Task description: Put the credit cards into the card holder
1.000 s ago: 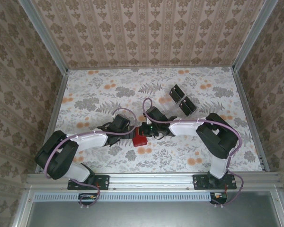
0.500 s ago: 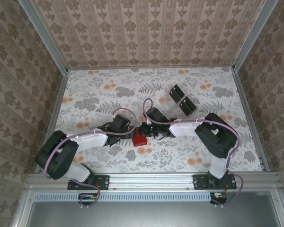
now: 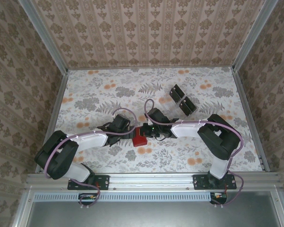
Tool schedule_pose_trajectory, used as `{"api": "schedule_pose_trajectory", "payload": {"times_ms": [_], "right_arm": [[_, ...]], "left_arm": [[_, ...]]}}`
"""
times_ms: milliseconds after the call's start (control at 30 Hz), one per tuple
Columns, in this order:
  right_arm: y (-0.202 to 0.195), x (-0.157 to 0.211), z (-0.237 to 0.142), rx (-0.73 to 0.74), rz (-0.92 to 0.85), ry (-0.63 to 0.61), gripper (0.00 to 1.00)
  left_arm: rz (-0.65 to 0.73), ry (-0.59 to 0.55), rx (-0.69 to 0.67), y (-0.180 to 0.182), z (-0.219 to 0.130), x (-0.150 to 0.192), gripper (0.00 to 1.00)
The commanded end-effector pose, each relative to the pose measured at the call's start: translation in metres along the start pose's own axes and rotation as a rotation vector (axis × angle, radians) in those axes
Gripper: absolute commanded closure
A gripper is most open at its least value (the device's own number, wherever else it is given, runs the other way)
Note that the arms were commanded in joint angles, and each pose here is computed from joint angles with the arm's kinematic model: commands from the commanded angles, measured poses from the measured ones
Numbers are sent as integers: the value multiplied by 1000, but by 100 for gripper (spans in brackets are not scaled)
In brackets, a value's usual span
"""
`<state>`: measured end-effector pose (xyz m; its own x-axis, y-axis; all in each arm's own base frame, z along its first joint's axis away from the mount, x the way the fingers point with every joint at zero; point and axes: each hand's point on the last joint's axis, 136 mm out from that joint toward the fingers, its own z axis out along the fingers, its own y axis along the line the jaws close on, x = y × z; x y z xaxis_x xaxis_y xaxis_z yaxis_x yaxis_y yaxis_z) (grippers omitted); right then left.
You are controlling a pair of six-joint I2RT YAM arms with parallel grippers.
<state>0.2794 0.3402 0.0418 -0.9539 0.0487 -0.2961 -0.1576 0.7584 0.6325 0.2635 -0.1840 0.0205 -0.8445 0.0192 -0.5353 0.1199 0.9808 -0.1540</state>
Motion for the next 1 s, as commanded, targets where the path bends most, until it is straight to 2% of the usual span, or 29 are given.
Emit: {"api": "schedule_pose_trajectory", "payload": {"times_ms": [0, 533, 800, 967], "right_arm": [[-7, 11, -1, 26, 16, 34, 100], [-10, 23, 12, 49, 13, 76, 100], [-29, 34, 15, 109, 32, 90, 100], [-13, 23, 11, 60, 22, 64, 100]], "left_arm": [[5, 101, 53, -9, 12, 26, 0], [5, 102, 51, -8, 12, 28, 0], [4, 103, 52, -8, 12, 28, 0], [3, 103, 51, -8, 12, 28, 0]]}}
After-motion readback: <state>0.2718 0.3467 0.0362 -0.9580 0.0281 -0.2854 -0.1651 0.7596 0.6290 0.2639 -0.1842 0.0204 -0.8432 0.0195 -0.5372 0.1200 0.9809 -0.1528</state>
